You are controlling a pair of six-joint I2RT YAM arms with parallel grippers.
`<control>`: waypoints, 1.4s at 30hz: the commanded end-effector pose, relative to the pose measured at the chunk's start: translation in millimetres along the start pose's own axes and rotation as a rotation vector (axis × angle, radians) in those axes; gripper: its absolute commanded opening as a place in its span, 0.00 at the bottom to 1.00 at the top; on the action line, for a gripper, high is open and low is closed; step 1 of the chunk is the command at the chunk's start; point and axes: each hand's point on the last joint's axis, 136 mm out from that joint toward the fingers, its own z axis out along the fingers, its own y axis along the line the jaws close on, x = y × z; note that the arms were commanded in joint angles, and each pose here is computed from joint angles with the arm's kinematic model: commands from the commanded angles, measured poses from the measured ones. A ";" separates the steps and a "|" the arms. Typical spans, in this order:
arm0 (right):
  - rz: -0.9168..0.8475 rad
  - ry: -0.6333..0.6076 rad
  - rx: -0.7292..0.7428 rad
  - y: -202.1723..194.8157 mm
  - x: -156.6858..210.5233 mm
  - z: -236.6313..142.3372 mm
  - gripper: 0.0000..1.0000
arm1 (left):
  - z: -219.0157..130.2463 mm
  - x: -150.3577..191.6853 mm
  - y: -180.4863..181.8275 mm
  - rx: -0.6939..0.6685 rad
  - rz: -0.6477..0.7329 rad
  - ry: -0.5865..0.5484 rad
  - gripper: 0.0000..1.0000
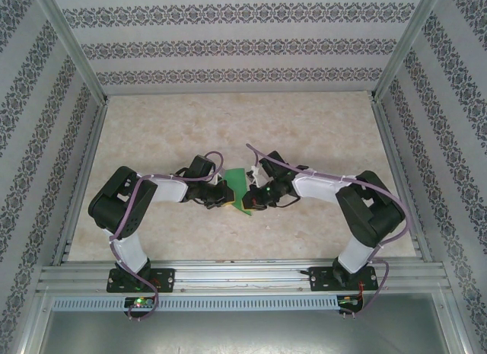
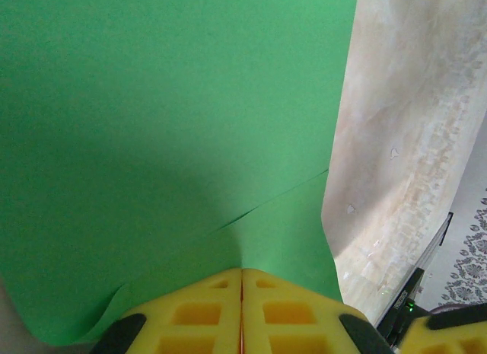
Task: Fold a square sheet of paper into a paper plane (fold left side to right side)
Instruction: Third fold the triangle at the center of the table.
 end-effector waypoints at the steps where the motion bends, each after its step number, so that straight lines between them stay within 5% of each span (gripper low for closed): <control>1: 0.026 0.028 -0.019 1.2 3.2 6.9 0.03 | 10.2 16.2 49.7 -0.176 -0.082 0.032 0.09; 42: 0.210 0.138 0.142 -56.6 45.6 26.3 0.00 | 7.0 15.0 55.2 -0.188 -0.101 0.026 0.09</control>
